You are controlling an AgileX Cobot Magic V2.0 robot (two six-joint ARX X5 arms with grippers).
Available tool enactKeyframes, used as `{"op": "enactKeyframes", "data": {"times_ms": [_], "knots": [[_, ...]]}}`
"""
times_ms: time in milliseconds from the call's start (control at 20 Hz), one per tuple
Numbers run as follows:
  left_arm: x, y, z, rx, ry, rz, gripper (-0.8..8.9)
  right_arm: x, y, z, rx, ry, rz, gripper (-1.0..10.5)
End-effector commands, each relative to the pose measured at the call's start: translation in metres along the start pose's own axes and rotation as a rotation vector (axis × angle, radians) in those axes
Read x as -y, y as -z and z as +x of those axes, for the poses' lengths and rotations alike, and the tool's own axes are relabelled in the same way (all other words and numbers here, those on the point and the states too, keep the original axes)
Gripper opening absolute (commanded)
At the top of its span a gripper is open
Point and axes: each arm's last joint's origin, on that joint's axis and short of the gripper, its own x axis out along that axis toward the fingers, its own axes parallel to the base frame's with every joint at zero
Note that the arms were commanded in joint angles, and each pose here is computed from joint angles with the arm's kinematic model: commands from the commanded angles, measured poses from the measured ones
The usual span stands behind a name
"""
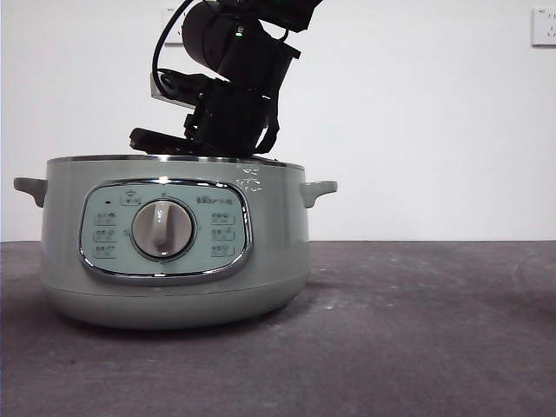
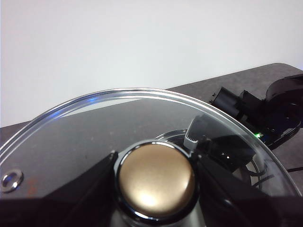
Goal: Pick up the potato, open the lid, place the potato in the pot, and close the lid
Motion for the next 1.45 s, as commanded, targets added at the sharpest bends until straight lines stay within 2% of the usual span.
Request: {"op": "enactKeyframes", "data": {"times_ms": [50,250,400,600,850,1100,1450], "knots": [[-0.001,-0.007,-0.005,0.067,-0.003,-0.006,-0.08,-0.001,0.001,0.007,-0.011,0.002,-0.006,4.5],[0.000,-0.007,-0.002,0.060,-0.003,-0.006,-0.08,-0.002,-0.004,-0.020,0.021,0.005,0.000,4.4],[0.002,-0.009,0.017,0.010,-0.002,-0.010,-0.08,-0.004,-0.007,-0.080,0.076,0.039,0.001,4.4],[0.009,-0.012,0.068,-0.083,0.006,-0.002,-0.08,-0.006,0.004,-0.174,0.166,0.051,0.007,4.4],[0.022,-0.007,0.142,-0.161,0.078,-0.030,-0.08,-0.012,0.030,-0.258,0.268,0.063,0.009,4.4],[0.042,0.010,0.202,-0.220,0.150,-0.044,-0.08,-0.018,0.054,-0.305,0.339,0.062,0.028,4.4],[0.068,0.036,0.252,-0.279,0.194,-0.020,-0.08,-0.021,0.072,-0.330,0.355,0.059,0.052,4.4]]}}
